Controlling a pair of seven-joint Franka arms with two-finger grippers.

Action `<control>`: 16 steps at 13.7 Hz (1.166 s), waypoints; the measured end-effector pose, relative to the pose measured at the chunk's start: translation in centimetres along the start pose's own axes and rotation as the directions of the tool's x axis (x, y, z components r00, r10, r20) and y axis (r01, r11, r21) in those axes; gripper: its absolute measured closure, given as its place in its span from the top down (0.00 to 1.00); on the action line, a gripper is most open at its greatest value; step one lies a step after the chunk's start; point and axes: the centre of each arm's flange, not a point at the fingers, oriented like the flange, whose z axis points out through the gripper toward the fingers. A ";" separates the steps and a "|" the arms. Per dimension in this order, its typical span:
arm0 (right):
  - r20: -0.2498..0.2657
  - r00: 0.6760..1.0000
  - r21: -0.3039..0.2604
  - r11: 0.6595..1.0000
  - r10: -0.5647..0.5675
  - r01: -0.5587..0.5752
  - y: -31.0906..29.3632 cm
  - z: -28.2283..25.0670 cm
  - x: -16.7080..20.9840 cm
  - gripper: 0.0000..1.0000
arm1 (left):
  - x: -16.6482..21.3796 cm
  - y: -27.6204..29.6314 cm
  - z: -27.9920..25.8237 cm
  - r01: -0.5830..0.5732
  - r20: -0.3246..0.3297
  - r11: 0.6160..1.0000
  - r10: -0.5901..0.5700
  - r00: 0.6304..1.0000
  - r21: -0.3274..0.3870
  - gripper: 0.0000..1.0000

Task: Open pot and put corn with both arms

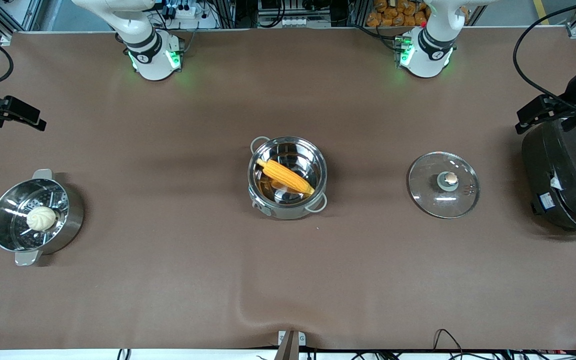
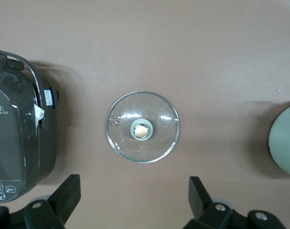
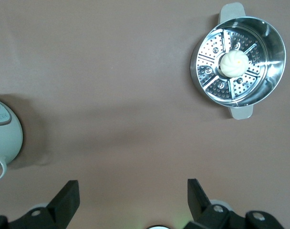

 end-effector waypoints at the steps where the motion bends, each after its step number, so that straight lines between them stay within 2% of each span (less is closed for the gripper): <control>1: 0.000 1.000 0.000 1.000 0.001 -0.001 0.0 0.0 0.0 1.00 | 0.0 0.3 0.0 0.006 0.004 1.000 -0.006 1.000 -0.009 1.00; 4: -0.001 1.000 0.000 1.000 -0.007 0.007 0.0 -0.1 0.0 1.00 | -0.2 1.7 0.0 0.051 0.012 0.999 -0.051 0.999 -0.019 1.00; 16: -0.004 1.000 -0.001 1.000 -0.019 0.019 -0.5 -0.2 -0.1 1.00 | -0.4 2.4 -1.3 0.056 0.028 0.998 -0.056 0.998 -0.015 1.00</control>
